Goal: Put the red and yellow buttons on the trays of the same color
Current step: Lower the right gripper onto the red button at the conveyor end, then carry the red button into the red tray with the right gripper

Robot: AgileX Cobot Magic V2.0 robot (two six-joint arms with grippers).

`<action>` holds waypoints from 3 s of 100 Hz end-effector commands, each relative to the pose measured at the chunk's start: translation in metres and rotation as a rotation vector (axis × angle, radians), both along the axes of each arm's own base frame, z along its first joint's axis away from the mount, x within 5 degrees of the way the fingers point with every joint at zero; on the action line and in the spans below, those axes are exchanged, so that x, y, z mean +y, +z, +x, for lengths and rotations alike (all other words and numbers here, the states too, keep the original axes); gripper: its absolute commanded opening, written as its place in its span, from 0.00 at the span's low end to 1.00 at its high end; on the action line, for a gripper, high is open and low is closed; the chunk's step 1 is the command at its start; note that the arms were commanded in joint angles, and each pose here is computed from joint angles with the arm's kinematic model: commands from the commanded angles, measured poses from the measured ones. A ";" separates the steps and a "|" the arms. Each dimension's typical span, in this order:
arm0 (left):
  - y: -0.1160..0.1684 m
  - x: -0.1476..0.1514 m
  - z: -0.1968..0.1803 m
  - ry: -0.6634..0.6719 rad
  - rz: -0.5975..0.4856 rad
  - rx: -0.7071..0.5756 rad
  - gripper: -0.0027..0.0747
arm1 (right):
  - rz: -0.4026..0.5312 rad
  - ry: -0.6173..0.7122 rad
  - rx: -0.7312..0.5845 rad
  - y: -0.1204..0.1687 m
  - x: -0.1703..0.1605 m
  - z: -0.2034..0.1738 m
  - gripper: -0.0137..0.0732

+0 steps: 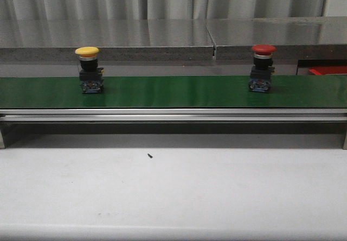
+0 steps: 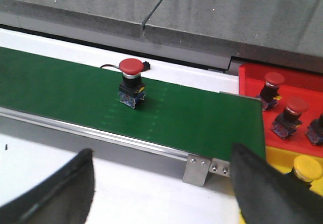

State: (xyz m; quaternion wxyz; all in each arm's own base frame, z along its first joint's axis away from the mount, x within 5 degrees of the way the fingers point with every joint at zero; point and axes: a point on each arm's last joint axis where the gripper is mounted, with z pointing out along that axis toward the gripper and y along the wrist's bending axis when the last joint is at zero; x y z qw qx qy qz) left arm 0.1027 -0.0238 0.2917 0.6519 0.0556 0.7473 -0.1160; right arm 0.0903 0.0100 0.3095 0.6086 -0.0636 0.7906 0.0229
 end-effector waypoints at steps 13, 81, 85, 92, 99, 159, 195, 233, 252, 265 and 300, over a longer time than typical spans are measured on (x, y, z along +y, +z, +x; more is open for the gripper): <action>0.012 0.003 0.001 0.034 -0.026 -0.052 0.01 | 0.017 -0.030 -0.036 0.019 -0.005 0.018 0.90; 0.012 0.003 0.001 0.034 -0.026 -0.052 0.01 | -0.021 0.037 0.350 -0.008 -0.016 0.190 0.90; 0.012 0.003 0.001 0.034 -0.026 -0.052 0.01 | -0.029 0.045 0.362 -0.013 -0.015 0.200 0.90; 0.012 0.003 0.001 0.034 -0.026 -0.052 0.01 | -0.032 0.050 0.359 -0.012 -0.014 0.213 0.90; 0.012 0.003 0.001 0.034 -0.026 -0.052 0.01 | -0.030 0.049 0.377 -0.018 -0.015 0.230 0.90; 0.012 0.003 0.001 0.034 -0.026 -0.052 0.01 | 0.002 0.059 0.457 -0.045 -0.021 0.299 0.43; 0.012 0.003 0.001 0.034 -0.026 -0.052 0.01 | 0.062 -0.068 0.359 0.011 -0.084 0.303 0.35; 0.012 0.003 0.001 0.034 -0.026 -0.052 0.01 | 0.072 -0.225 0.244 0.035 -0.181 0.342 0.35; 0.012 0.003 0.001 0.034 -0.026 -0.052 0.01 | 0.127 -0.259 0.247 0.011 -0.209 0.372 0.35; 0.012 0.003 0.001 0.034 -0.026 -0.052 0.01 | 0.146 -0.255 0.262 -0.011 -0.218 0.391 0.35; 0.012 0.003 0.001 0.034 -0.026 -0.052 0.01 | 0.191 -0.259 0.288 -0.052 -0.229 0.414 0.35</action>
